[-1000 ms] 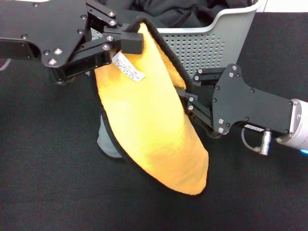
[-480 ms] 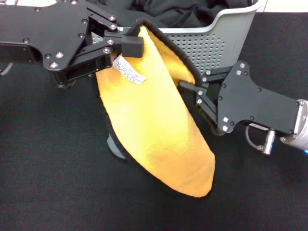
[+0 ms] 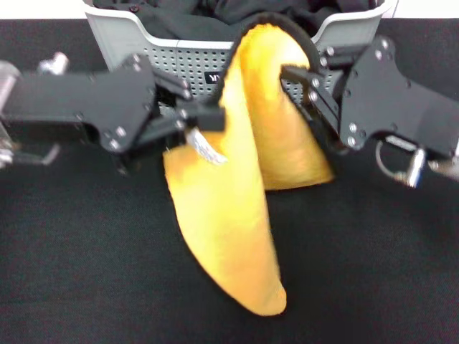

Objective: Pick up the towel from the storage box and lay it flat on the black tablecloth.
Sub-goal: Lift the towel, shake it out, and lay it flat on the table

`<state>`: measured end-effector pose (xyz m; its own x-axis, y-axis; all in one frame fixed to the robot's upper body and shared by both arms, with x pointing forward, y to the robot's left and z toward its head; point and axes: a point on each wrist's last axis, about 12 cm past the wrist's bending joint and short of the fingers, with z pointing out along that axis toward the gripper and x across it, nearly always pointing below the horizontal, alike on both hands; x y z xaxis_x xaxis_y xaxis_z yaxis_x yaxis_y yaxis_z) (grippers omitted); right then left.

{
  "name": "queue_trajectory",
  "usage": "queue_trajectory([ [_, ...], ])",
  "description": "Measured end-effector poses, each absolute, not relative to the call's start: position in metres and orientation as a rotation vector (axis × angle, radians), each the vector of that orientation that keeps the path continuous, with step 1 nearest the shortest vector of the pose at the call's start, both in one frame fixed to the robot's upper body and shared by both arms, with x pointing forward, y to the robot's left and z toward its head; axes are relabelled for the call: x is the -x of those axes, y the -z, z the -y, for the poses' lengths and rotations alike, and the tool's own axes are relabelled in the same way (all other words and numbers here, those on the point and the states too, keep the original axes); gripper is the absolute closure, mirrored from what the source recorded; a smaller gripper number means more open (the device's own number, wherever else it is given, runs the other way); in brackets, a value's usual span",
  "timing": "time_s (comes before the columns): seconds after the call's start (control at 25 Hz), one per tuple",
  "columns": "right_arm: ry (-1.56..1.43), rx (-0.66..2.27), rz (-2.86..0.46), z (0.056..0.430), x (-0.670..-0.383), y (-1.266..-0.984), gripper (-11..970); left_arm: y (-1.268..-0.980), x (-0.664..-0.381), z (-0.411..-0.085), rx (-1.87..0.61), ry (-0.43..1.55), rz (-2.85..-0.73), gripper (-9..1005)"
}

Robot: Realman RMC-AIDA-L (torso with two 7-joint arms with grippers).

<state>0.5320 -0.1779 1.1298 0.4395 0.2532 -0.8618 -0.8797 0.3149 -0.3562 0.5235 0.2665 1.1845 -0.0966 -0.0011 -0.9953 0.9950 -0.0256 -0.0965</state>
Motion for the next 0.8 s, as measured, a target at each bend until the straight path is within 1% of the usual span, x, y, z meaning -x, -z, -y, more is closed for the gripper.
queue_trajectory([
  [0.2, -0.885, 0.988, -0.748, 0.171, -0.55, -1.152, 944, -1.151, -0.52, -0.254, -1.155, 1.287, -1.315, 957],
  [0.32, -0.913, 1.02, -0.741, 0.169, -0.558, -1.162, 944, -1.136, -0.518, -0.248, -1.133, 1.255, -1.349, 958],
  [0.52, -0.923, 1.046, -0.726, 0.169, -0.561, -1.172, 944, -1.119, -0.516, -0.246, -1.087, 1.227, -1.372, 958],
  [0.8, -0.933, 1.08, -0.723, 0.167, -0.563, -1.18, 944, -1.109, -0.515, -0.245, -1.057, 1.209, -1.39, 959],
])
